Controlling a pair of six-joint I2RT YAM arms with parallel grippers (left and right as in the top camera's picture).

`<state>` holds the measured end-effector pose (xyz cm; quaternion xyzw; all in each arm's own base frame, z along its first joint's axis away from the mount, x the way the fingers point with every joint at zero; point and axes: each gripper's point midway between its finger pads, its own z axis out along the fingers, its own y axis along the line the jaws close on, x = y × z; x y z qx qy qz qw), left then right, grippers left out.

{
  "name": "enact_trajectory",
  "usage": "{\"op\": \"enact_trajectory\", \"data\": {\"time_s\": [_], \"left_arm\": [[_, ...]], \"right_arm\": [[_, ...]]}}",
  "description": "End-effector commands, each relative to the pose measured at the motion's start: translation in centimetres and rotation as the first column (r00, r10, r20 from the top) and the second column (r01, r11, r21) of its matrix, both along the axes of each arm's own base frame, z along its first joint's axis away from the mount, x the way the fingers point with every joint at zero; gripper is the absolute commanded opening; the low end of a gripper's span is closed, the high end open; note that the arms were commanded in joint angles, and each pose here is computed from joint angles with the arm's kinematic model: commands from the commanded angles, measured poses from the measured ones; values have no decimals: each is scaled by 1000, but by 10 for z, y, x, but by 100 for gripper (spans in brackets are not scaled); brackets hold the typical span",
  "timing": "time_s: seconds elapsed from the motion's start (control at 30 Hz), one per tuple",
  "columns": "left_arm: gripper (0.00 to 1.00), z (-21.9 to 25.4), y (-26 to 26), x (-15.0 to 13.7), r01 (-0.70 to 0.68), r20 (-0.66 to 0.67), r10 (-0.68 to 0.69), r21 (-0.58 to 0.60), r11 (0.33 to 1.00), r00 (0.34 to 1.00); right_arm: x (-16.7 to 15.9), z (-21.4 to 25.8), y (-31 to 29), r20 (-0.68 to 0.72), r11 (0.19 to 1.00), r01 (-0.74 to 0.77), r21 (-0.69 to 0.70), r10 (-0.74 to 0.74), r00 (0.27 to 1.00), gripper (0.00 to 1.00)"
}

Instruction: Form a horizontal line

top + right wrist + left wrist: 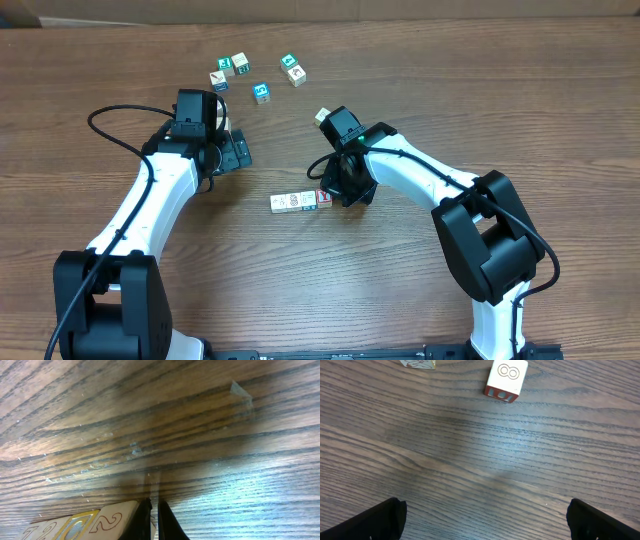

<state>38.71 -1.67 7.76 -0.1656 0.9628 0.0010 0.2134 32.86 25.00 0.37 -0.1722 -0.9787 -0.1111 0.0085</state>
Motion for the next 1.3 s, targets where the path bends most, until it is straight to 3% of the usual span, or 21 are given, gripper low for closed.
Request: {"op": "enact_trajectory", "data": {"time_s": [0.0,1.27], "left_arm": [[100,11,2,4,3,29,-4,12,1000,1000],[100,11,2,4,3,29,-4,12,1000,1000]], "right_arm": [[-5,-5,3,-13,1000,-14,-2,14,1000,4],[2,-8,-15,25,996,6,-90,-4,1000,11]]}}
